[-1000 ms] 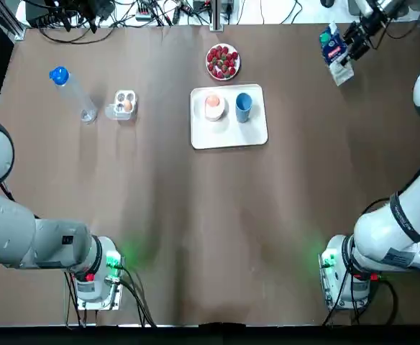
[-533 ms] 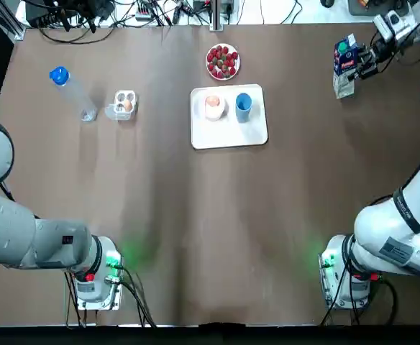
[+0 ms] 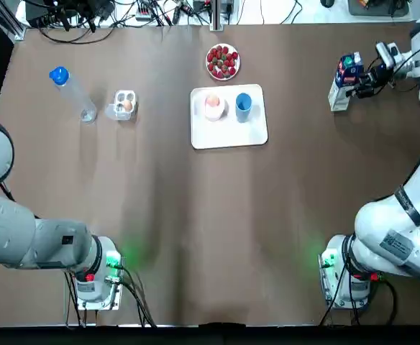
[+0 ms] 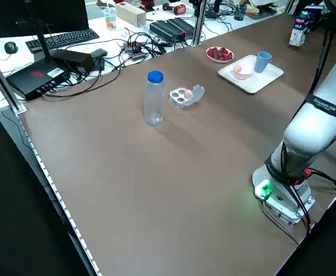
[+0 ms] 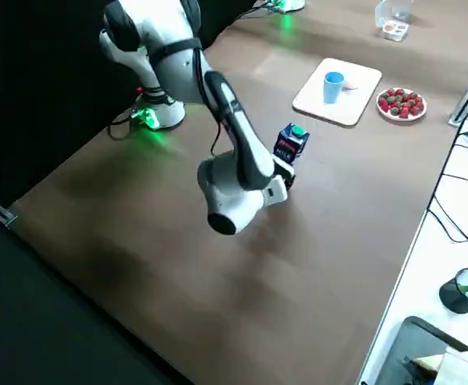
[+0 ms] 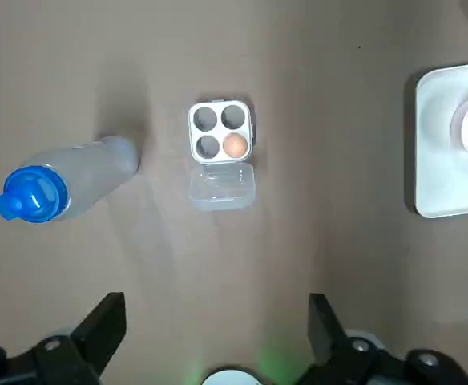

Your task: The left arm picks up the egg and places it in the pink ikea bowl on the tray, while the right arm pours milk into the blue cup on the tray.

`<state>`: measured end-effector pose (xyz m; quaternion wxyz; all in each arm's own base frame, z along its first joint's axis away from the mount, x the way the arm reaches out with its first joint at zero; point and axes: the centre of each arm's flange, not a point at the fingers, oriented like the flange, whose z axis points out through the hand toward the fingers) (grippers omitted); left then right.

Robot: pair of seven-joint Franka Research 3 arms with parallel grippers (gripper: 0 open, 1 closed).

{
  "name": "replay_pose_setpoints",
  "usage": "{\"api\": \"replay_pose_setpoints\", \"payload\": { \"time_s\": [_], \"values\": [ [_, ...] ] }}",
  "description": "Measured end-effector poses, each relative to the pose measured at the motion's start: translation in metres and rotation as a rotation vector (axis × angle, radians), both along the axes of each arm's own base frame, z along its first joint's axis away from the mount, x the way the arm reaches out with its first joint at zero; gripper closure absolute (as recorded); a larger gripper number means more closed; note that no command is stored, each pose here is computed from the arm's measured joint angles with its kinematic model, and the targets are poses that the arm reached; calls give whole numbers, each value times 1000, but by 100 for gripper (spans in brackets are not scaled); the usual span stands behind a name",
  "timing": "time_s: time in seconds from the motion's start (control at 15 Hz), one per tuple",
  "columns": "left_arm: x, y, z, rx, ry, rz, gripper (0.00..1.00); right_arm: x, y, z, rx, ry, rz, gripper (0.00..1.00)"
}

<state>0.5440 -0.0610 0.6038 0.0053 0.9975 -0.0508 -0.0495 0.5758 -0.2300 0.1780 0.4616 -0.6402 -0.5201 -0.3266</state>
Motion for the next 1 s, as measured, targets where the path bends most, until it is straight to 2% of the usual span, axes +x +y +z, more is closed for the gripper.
{"api": "replay_pose_setpoints", "payload": {
  "time_s": [0.2, 0.67, 1.0],
  "values": [
    [0, 1, 0, 0, 0, 1, 0, -5, 1, -17, 60, -5, -13, 37],
    [0, 1, -1, 0, 2, 2, 0, -13, -1, -38, 87, -90, 11, 37],
    [1, 1, -1, 0, 1, 3, 0, -18, -8, -46, 94, -110, 5, 37]
  ]
}}
